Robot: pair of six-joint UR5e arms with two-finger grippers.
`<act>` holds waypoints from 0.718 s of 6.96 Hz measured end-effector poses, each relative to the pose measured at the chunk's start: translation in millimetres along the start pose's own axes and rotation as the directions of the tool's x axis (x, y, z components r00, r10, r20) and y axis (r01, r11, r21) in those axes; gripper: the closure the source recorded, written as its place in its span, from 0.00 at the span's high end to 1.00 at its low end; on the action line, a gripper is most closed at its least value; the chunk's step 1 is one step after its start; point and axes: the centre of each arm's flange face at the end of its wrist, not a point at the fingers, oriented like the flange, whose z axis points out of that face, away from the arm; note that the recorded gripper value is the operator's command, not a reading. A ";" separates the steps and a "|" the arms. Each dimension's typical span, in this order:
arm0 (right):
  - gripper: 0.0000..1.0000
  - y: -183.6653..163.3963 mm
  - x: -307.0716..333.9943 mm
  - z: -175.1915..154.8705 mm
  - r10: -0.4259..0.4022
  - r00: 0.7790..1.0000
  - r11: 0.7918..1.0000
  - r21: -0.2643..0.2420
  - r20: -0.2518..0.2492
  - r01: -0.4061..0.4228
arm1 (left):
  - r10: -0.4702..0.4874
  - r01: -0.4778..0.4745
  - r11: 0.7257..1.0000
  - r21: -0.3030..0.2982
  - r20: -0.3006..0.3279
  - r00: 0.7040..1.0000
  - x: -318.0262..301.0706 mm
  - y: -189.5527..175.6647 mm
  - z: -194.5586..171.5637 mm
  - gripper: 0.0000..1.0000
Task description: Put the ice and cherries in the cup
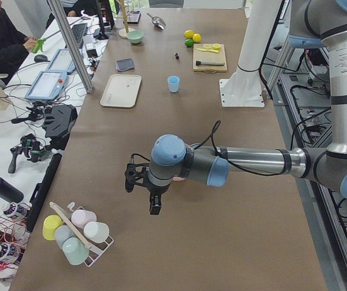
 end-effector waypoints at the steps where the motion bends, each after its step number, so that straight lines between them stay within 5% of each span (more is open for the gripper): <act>1: 1.00 0.0 -0.6 -0.6 0.000 1.000 1.000 0.001 0.000 0.000 | 0.010 -0.010 1.000 0.005 -0.019 1.000 14.0 -1.8 5.6 0.98; 5: 1.00 -0.4 -5.1 -1.8 -0.001 0.999 1.000 0.007 0.036 0.000 | 0.158 -0.159 0.987 -0.008 -0.084 0.984 101.2 5.6 19.4 0.98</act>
